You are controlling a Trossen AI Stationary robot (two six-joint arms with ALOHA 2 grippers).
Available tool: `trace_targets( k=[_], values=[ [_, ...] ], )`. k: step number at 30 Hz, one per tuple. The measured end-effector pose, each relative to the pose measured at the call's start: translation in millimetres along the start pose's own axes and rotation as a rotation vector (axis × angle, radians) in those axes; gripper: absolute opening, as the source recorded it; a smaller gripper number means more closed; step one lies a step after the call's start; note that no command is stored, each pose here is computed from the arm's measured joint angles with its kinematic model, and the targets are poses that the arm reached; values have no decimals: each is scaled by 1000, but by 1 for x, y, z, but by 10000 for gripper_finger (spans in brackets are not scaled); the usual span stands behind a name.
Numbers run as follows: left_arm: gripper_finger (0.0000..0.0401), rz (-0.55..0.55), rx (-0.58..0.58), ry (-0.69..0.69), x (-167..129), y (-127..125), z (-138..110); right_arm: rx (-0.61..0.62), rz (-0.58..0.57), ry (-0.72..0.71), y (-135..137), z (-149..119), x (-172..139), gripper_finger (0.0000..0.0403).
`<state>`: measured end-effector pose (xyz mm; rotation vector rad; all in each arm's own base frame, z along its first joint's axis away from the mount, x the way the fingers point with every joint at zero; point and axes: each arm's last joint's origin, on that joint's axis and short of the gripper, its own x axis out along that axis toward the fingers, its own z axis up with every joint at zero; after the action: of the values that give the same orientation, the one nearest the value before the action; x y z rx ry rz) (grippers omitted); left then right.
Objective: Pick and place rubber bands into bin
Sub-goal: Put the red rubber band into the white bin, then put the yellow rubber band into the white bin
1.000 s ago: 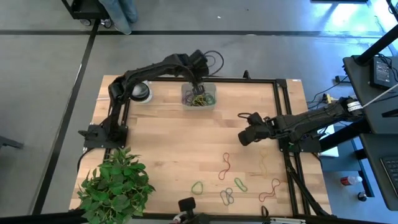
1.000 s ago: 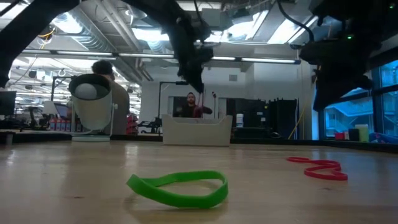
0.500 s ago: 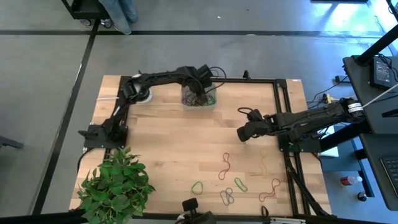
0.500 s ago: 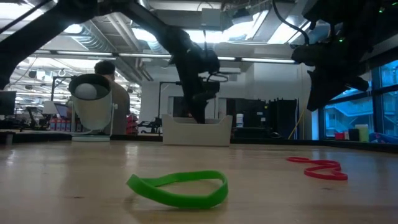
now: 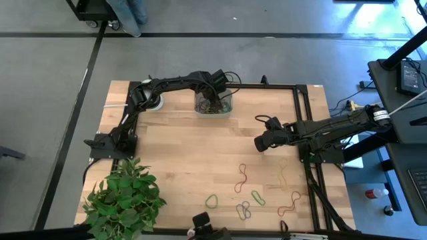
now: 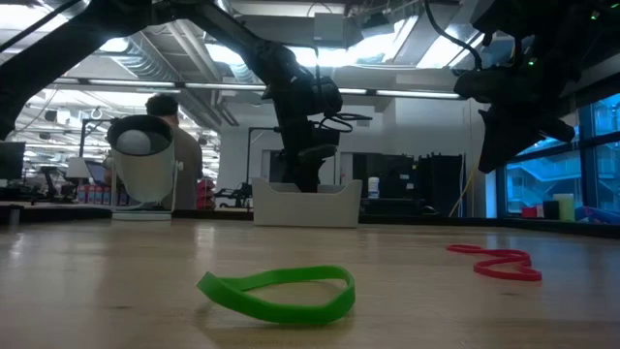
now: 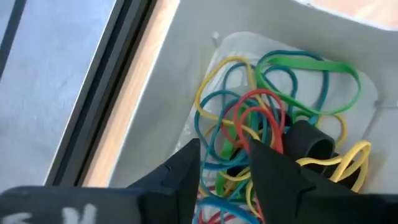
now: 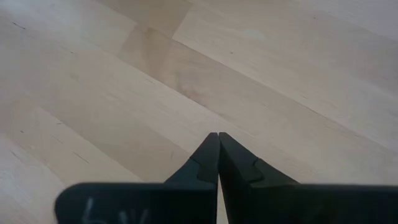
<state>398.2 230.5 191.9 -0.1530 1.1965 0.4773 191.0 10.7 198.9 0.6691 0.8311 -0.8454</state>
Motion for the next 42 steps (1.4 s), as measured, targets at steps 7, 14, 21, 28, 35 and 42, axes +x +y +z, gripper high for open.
trace_targets(
  k=[7, 14, 21, 28, 35, 42],
  values=[
    [138, -2, -42, 69, -8, -4, -2, -4, 0, 0, 0, 0, 0, 11],
    [138, -12, -79, 100, -21, -17, 1, -4, 0, 3, 0, 0, 0, 11],
    [138, -16, -76, 98, -27, -29, 3, -6, 0, 13, 0, -1, 0, 12],
    [138, -20, -67, 96, -28, -36, 3, -31, 30, 44, 3, -7, -3, 12],
    [138, -31, -52, 43, -56, -35, 5, -106, 99, 56, 9, -22, -15, 12],
    [105, -69, -79, -49, -98, -31, 6, -126, 139, 36, 8, -29, -27, 12]
  ],
)
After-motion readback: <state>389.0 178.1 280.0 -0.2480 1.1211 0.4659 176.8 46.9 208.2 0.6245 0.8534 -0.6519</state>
